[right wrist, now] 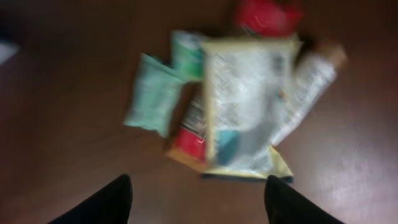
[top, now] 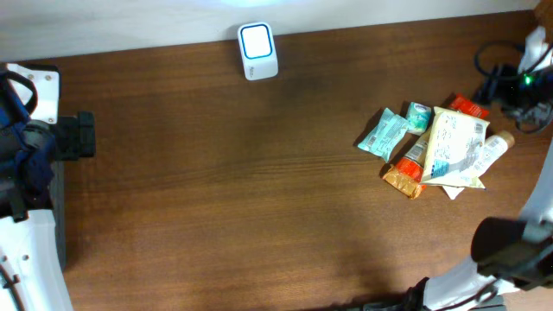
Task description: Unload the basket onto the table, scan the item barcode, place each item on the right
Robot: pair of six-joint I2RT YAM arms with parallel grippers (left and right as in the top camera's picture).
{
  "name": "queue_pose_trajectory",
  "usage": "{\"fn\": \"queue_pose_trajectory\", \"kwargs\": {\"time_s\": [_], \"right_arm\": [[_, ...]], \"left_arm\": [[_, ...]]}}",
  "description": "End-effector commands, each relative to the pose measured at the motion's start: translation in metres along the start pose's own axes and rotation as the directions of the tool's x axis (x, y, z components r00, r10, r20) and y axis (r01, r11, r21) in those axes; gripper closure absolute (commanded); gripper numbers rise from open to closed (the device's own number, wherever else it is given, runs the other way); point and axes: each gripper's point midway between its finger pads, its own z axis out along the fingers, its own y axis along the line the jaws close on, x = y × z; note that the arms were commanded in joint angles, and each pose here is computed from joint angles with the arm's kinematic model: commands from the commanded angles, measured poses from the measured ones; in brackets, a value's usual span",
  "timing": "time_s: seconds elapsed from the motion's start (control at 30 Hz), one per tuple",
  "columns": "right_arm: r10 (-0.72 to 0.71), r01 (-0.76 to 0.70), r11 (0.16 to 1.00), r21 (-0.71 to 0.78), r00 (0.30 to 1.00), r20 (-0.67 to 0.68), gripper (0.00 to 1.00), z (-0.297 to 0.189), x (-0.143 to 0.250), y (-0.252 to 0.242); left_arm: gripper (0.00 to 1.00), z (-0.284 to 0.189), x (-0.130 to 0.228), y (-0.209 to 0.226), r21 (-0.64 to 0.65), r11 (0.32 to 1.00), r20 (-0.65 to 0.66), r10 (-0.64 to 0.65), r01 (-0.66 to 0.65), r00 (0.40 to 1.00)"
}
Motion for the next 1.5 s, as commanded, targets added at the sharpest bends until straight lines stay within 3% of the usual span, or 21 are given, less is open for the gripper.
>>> {"fn": "queue_pose_trajectory", "kwargs": {"time_s": [0.0,0.1,0.27,0.43,0.5,0.53,0.57,0.8,0.9,1.13,1.33,1.47], "right_arm": [[-0.246,0.296,0.924,-0.243,0.945,0.216,0.01,-0.075,0.012,0.12],[-0.401,0.47,0.796,-0.383,0.882,0.249,0.01,-0.097,0.055,0.198],[-0.547,0.587,0.667,-0.459,0.804,0.234,0.01,-0.097,0.098,0.252],[-0.556,0.603,0.73,-0.322,0.798,0.234,0.01,-0.084,0.083,0.237],[-0.627,0.697,0.668,-0.259,0.715,0.307,0.01,-0.08,0.069,0.241],[-0.682,0.779,0.591,-0.211,0.622,0.384,0.01,-0.081,0.062,0.249],[-0.695,0.803,0.565,-0.19,0.587,0.416,0.01,-0.081,0.06,0.251],[-0.607,0.804,0.591,-0.056,0.489,0.626,0.02,-0.048,0.076,0.222],[-0.517,0.78,0.625,0.04,0.375,0.77,0.01,-0.027,0.1,0.191],[-0.391,0.718,0.676,0.166,0.158,0.907,0.01,0.019,0.175,0.135],[-0.373,0.683,0.714,0.154,0.185,0.909,0.01,0.07,0.196,0.111],[-0.401,0.691,0.711,0.128,0.248,0.882,0.02,0.086,0.206,0.106]], "left_arm": [[0.01,-0.003,-0.003,0.003,-0.005,1.0,0.012,0.008,-0.008,1.0],[0.01,-0.003,-0.003,0.003,-0.005,1.0,0.012,0.008,-0.008,1.0],[0.01,-0.003,-0.003,0.003,-0.005,1.0,0.012,0.008,-0.008,1.0],[0.01,-0.003,-0.003,0.003,-0.005,1.0,0.012,0.008,-0.008,1.0],[0.01,-0.003,-0.003,0.003,-0.005,1.0,0.012,0.008,-0.008,1.0],[0.01,-0.003,-0.003,0.003,-0.005,1.0,0.012,0.008,-0.008,1.0],[0.01,-0.003,-0.003,0.003,-0.005,1.0,0.012,0.008,-0.008,1.0],[0.01,-0.003,-0.003,0.003,-0.005,1.0,0.012,0.008,-0.008,1.0],[0.01,-0.003,-0.003,0.003,-0.005,1.0,0.012,0.008,-0.008,1.0],[0.01,-0.003,-0.003,0.003,-0.005,1.0,0.012,0.008,-0.008,1.0],[0.01,-0.003,-0.003,0.003,-0.005,1.0,0.012,0.008,-0.008,1.0],[0.01,-0.003,-0.003,0.003,-0.005,1.0,0.012,0.008,-0.008,1.0]]}}
